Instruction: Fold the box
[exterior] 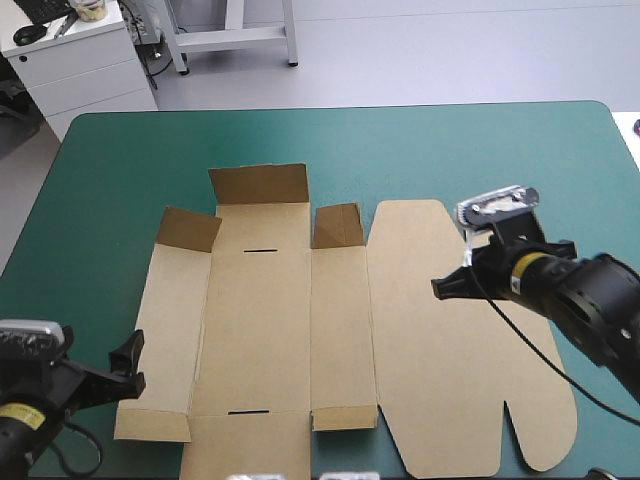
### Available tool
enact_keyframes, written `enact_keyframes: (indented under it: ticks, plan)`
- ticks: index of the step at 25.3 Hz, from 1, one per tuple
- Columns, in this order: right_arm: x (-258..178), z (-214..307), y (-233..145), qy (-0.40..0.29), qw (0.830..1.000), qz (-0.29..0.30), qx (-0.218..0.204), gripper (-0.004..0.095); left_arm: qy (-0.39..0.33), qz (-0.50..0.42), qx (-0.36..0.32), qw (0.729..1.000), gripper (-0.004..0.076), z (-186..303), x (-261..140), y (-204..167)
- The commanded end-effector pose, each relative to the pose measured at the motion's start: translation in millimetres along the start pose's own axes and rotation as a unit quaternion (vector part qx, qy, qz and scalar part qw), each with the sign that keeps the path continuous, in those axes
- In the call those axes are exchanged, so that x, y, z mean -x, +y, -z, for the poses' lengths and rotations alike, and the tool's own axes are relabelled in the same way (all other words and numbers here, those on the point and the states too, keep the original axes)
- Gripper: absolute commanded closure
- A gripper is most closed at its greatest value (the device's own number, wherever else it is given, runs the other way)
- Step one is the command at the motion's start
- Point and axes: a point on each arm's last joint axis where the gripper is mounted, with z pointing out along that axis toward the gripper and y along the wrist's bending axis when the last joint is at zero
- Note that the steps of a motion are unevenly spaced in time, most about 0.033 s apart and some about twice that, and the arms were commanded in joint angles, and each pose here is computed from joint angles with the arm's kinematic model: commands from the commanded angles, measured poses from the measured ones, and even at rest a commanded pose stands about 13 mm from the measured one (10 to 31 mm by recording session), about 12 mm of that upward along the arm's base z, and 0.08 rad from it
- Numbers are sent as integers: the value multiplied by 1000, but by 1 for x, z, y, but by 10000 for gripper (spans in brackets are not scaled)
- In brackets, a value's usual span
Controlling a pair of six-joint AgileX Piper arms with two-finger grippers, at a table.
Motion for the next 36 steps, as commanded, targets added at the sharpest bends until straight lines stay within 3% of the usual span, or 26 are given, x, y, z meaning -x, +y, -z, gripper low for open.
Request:
enact_keyframes:
  ticks: [1,6,12,20,22,26,29,36]
  plan:
    - [-13,28,-9,-69,998,-8,4,909,32,20,-48,998,88,-16,36,-9]
    - [-47,35,-15,-59,998,-8,0,909,167,60,-95,980,88,-52,36,-15]
    - [-71,29,-17,-41,999,-6,-3,909,230,90,-97,964,88,-67,8,-13]
    - [-78,25,-18,-21,1000,-4,-7,909,260,90,11,961,88,-69,-4,11]
    - [-78,25,-16,-19,1000,-8,1,909,252,86,20,964,117,-70,-3,15]
    - [-79,25,-14,-15,1000,-10,12,909,279,89,79,953,329,-85,-4,30]
    - [-79,25,-14,-15,1000,-11,13,909,301,116,91,942,430,-100,-6,39]
    - [-78,25,-14,-18,1000,0,14,909,329,113,75,934,444,-120,-9,43]
